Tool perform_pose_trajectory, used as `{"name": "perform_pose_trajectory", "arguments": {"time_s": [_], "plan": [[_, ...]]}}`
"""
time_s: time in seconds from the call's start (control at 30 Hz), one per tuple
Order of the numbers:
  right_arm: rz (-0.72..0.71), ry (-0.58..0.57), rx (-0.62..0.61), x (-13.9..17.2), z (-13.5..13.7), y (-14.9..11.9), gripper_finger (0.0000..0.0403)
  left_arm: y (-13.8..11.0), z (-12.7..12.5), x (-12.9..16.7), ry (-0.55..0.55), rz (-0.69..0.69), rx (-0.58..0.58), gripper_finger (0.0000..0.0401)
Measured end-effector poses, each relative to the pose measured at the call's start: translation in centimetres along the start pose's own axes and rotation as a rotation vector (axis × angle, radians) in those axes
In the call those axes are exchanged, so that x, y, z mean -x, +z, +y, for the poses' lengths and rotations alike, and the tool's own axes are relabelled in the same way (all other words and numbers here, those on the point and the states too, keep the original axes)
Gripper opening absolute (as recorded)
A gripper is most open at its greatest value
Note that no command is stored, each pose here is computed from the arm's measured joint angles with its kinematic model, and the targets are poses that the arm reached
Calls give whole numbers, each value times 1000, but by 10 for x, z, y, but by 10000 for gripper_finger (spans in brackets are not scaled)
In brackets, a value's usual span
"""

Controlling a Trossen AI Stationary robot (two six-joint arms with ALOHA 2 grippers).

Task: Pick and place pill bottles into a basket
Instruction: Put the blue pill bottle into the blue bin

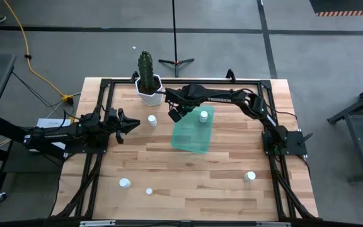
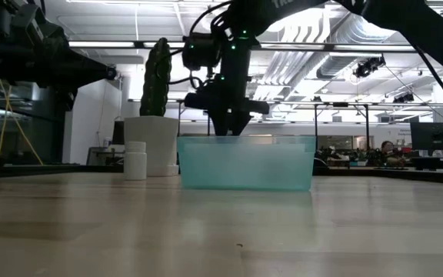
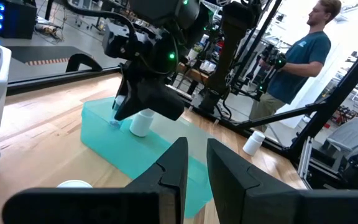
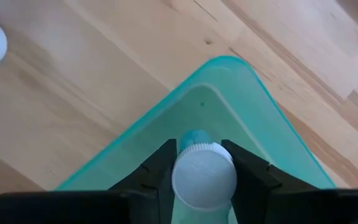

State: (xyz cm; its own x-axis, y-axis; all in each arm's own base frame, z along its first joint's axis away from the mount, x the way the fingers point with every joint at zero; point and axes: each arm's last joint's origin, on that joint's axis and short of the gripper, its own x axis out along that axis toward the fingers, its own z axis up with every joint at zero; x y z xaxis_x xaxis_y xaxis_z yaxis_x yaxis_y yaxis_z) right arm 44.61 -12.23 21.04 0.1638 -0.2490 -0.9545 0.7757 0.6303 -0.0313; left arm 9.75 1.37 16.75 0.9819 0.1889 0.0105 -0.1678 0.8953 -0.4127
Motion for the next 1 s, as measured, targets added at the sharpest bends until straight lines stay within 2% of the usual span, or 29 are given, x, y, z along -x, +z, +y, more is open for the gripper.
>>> {"name": "perform_pose_trajectory", "arguments": {"time_s": [0.3, 0.53, 0.83, 1.0], "plan": [[-20, -10, -29, 0, -1, 2, 100, 0, 0, 0, 0, 0, 0, 95], [-15, -21, -37, -7, -1, 3, 114, 0, 0, 0, 0, 0, 0, 95], [20, -29, -25, -23, 2, 0, 102, 0, 0, 0, -1, 0, 0, 95], [14, -36, -35, -23, 1, 1, 111, 0, 0, 0, -1, 1, 0, 95]]}}
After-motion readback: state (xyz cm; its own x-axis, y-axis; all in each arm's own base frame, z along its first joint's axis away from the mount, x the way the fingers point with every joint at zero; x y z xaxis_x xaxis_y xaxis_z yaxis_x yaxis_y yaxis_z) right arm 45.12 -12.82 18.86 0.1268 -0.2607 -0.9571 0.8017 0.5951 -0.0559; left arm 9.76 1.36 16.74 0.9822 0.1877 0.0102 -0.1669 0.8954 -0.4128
